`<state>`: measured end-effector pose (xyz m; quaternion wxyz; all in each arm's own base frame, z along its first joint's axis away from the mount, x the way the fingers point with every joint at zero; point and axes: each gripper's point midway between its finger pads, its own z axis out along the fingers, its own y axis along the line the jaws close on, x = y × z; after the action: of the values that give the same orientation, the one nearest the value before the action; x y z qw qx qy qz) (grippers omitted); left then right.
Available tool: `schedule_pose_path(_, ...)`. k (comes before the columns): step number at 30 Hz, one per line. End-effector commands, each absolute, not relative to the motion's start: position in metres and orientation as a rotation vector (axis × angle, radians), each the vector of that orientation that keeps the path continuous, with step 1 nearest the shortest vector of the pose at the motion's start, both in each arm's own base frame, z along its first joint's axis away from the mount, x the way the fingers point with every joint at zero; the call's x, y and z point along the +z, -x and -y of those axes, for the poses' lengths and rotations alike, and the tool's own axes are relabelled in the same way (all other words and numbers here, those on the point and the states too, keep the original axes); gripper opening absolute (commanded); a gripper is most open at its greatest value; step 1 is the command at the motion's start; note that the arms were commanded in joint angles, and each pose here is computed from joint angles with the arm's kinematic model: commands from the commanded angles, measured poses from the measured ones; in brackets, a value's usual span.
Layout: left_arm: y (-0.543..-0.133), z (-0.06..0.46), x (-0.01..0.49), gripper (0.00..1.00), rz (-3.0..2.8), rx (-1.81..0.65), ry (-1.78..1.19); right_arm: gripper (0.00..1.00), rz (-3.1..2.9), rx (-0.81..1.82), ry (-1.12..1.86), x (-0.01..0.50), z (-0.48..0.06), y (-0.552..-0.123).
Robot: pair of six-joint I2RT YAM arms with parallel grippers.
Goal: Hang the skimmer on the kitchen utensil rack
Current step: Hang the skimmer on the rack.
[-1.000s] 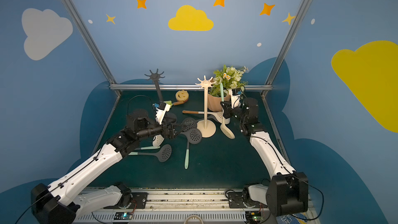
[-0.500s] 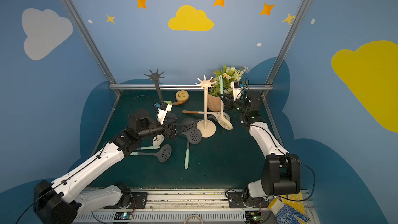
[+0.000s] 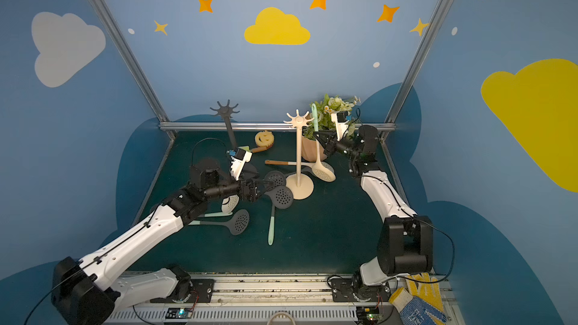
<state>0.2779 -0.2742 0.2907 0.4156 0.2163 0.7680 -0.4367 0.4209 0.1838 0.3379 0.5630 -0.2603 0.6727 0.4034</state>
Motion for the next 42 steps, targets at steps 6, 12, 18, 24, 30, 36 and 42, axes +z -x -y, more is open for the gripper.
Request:
schedule_pose_path(6,-0.278,0.278,0.290,1.00,-1.930,-1.125,-0.548,0.03,-1.520,0.925,0.716,0.352,-0.196,-0.415)
schedule_pose_path(12,-0.278,0.278,0.289,1.00,-1.932,-1.123,-0.548,0.03,-1.517,0.897,0.743,0.352,-0.202,-0.411)
schedule_pose_path(18,-0.277,0.280,0.289,1.00,-1.934,-1.132,-0.548,0.03,-1.522,0.865,0.752,0.349,-0.203,-0.406)
schedule_pose_path(24,-0.276,0.281,0.290,1.00,-1.930,-1.136,-0.554,0.03,-1.533,0.839,0.684,0.348,-0.195,-0.410)
schedule_pose_path(30,-0.275,0.282,0.289,1.00,-1.931,-1.133,-0.561,0.03,-1.519,0.842,0.654,0.353,-0.189,-0.412)
schedule_pose_path(36,-0.275,0.282,0.287,1.00,-1.937,-1.133,-0.561,0.05,-1.509,0.836,0.653,0.355,-0.188,-0.410)
schedule_pose_path(42,-0.275,0.283,0.286,1.00,-1.940,-1.135,-0.565,0.05,-1.499,0.833,0.655,0.359,-0.187,-0.408)
